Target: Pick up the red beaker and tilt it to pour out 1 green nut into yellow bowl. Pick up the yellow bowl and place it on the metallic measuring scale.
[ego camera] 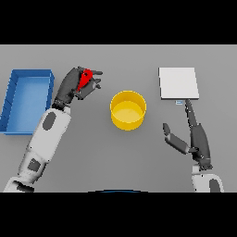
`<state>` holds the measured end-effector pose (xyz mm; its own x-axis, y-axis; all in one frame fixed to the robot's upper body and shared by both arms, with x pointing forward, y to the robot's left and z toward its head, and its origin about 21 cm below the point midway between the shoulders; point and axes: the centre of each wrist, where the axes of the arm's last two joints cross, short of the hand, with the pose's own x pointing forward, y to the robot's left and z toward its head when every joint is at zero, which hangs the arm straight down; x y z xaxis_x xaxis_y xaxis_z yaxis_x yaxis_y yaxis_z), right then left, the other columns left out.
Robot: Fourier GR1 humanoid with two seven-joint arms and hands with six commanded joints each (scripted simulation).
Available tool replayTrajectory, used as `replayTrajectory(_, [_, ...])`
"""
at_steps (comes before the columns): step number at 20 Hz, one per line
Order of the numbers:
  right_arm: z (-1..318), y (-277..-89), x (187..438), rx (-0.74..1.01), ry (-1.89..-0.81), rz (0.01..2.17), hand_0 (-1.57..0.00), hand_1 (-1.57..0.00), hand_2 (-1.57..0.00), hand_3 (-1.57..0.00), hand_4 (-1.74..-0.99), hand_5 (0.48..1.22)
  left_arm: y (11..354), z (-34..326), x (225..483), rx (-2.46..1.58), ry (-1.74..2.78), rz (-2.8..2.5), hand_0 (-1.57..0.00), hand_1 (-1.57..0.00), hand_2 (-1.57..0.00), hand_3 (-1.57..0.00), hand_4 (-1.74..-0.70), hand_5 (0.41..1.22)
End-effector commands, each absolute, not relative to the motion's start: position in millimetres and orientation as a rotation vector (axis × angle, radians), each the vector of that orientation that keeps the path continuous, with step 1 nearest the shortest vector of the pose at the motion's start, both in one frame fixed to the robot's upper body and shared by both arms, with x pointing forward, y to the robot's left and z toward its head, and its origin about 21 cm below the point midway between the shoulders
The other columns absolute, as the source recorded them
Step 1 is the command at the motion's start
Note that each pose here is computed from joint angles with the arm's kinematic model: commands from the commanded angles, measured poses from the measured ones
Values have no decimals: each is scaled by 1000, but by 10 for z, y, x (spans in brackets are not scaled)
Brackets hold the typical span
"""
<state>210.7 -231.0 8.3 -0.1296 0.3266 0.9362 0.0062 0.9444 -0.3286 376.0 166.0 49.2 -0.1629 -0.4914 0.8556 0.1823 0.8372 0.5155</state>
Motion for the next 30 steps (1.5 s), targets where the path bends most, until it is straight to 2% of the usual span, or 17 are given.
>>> replayTrajectory(1, [72,-2326,2085,-255,-1687,276,1,1,1,1,-1256,676,1634,510,3748,263,-1624,-636,-1564,-1565,-1565,-1562,-1733,1117])
replayTrajectory(3, [76,-2361,2101,-254,-1671,274,1,1,1,1,-1256,678,1574,542,3728,288,-1610,-688,-1564,-1565,-1565,-1562,-1733,1111])
replayTrajectory(6, [85,-2268,2129,-245,-1678,275,1,1,1,1,-1255,681,1470,624,3736,391,-1569,-796,-1567,-1567,-1567,-1565,-1736,1117])
replayTrajectory(11, [124,-2299,2094,-231,-1683,266,1,1,1,1,-1256,690,1276,734,3744,662,-1497,-1145,-1570,-1570,-1570,-1569,-1739,1127])
replayTrajectory(13, [113,-2291,2128,-234,-1664,264,1,1,1,1,-1267,698,1214,790,3777,749,-1471,-1283,-1570,-1570,-1570,-1570,-1740,1161])
replayTrajectory(16, [131,-2287,2083,-226,-1699,272,1,1,1,1,-1274,704,1123,836,3781,835,-1442,-1436,-1571,-1571,-1571,-1570,-1740,1190])
replayTrajectory(18, [123,-2269,2097,-221,-1686,265,1,1,1,1,-1284,705,1032,927,3816,889,-1426,-1543,-1571,-1571,-1571,-1571,-1649,1201])
replayTrajectory(19, [107,-2258,2088,-217,-1682,260,1,1,1,1,-1283,702,1021,945,3837,921,-1412,-1596,-1571,-1571,-1571,-1571,-1666,1205])
replayTrajectory(21, [79,-2252,2082,-204,-1686,238,1,1,1,1,-1287,690,964,1035,3867,961,-1352,-1734,-1571,-1571,-1571,-1391,-1687,1211])
replayTrajectory(23, [59,-2258,2077,-209,-1692,222,1,1,1,1,-1292,678,887,1033,3883,988,-1325,-1860,-1571,-1571,-1571,-1277,-1701,1215])
replayTrajectory(26, [38,-2255,2091,-180,-1680,178,1,1,1,1,-1294,657,718,1048,3865,1007,-1288,-2053,-1571,-1571,-1571,-1420,-1718,1218])
replayTrajectory(30, [71,-2280,2071,-182,-1697,179,1,1,1,1,-1291,640,626,1028,3864,1104,-1169,-2259,-1571,-1571,-1571,-1509,-1732,1220])
